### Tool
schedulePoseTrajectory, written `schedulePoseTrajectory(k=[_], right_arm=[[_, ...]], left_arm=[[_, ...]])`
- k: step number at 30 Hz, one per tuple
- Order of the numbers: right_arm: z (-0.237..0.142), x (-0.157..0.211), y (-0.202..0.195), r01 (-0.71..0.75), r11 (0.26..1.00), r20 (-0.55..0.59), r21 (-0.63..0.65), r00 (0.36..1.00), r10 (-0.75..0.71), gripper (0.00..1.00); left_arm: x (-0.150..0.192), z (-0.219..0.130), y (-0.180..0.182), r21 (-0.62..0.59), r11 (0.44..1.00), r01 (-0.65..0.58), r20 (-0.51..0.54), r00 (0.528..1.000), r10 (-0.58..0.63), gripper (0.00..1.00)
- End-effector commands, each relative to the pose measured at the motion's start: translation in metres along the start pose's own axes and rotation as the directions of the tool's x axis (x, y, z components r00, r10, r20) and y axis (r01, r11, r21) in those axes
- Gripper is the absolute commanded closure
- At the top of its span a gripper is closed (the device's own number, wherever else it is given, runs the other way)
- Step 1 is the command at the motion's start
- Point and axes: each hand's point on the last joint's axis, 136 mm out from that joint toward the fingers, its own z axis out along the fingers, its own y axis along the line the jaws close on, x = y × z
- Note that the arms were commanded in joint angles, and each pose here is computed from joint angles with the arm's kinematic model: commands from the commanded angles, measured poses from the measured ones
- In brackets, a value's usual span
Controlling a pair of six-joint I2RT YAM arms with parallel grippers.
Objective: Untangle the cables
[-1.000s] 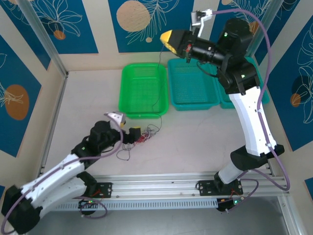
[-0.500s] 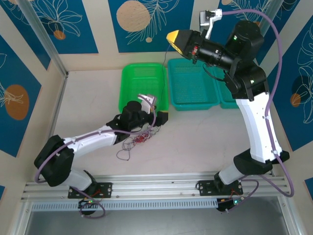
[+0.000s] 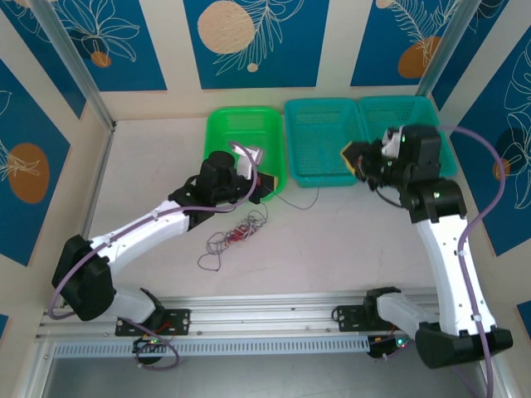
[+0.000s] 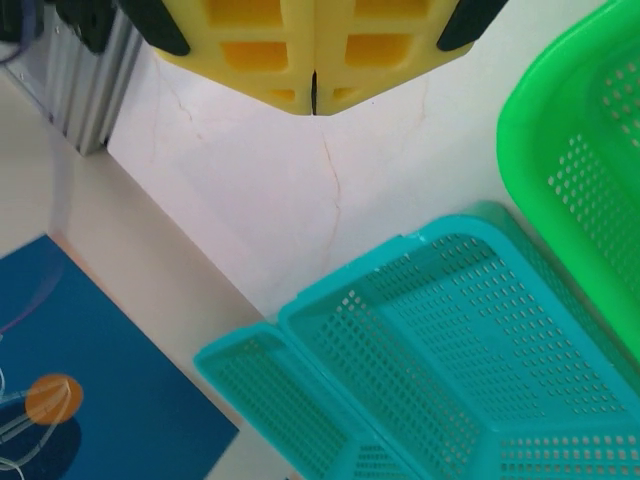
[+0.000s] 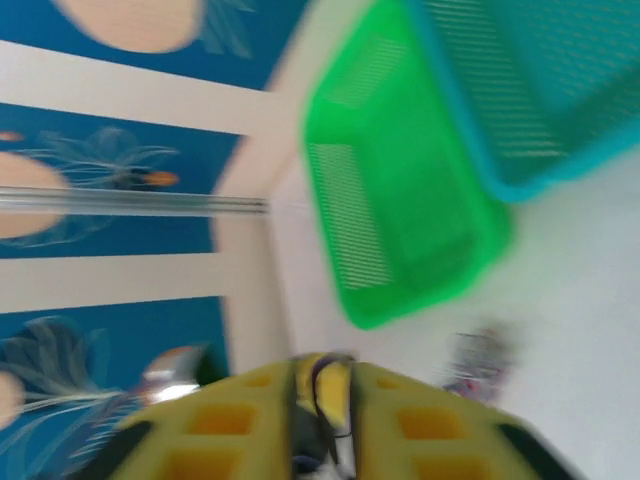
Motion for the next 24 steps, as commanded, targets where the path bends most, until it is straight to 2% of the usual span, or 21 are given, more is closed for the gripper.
schedulePoseTrajectory(k=[1, 4, 5, 8, 11, 13, 18, 19, 22, 24], right_arm=[[-0.013, 0.02, -0.06, -0.096, 0.985, 0.012, 0.144, 0.995, 0.095, 0.58], [-0.012, 0.039, -0.073, -0.134, 0.983, -0.052, 0.124, 0.989, 0.141, 0.35], [-0.012, 0.045, -0.07, -0.119, 0.988, -0.08, 0.099, 0.989, 0.127, 0.3], [-0.015, 0.06, -0.06, 0.011, 1.0, -0.153, 0.02, 0.988, -0.008, 0.17], [-0.025, 0.063, -0.078, 0.138, 0.987, -0.11, 0.084, 0.986, -0.128, 0.09], [-0.037, 0.056, -0.083, 0.191, 0.977, -0.023, 0.098, 0.982, -0.19, 0.02], [-0.058, 0.029, -0.075, 0.22, 0.973, 0.211, 0.065, 0.95, -0.229, 0.0], [-0.059, 0.025, -0.066, 0.262, 0.964, 0.228, 0.041, 0.937, -0.264, 0.0], [-0.046, 0.042, -0.012, 0.468, 0.863, 0.139, -0.192, 0.883, -0.448, 0.1], [-0.029, 0.057, 0.006, 0.54, 0.787, 0.058, -0.297, 0.833, -0.55, 0.1]], left_arm=[[0.012, -0.012, -0.008, 0.027, 0.999, -0.043, -0.101, 0.994, 0.045, 1.0], [0.024, -0.005, 0.001, -0.007, 1.0, -0.028, -0.158, 0.987, 0.026, 1.0], [0.028, -0.003, 0.005, -0.021, 1.0, -0.023, -0.173, 0.985, 0.019, 1.0], [0.036, 0.004, 0.015, -0.066, 0.998, -0.017, -0.208, 0.978, 0.003, 1.0], [0.037, 0.008, 0.021, -0.085, 0.996, -0.031, -0.212, 0.977, 0.013, 1.0], [0.038, 0.009, 0.025, -0.102, 0.994, -0.045, -0.221, 0.975, 0.022, 1.0], [0.05, 0.009, 0.039, -0.157, 0.985, -0.069, -0.267, 0.963, 0.024, 1.0], [0.051, 0.008, 0.04, -0.163, 0.984, -0.072, -0.27, 0.962, 0.025, 1.0], [0.051, 0.007, 0.034, -0.127, 0.989, -0.079, -0.266, 0.963, 0.043, 1.0], [0.05, 0.007, 0.024, -0.067, 0.994, -0.086, -0.26, 0.963, 0.066, 1.0]])
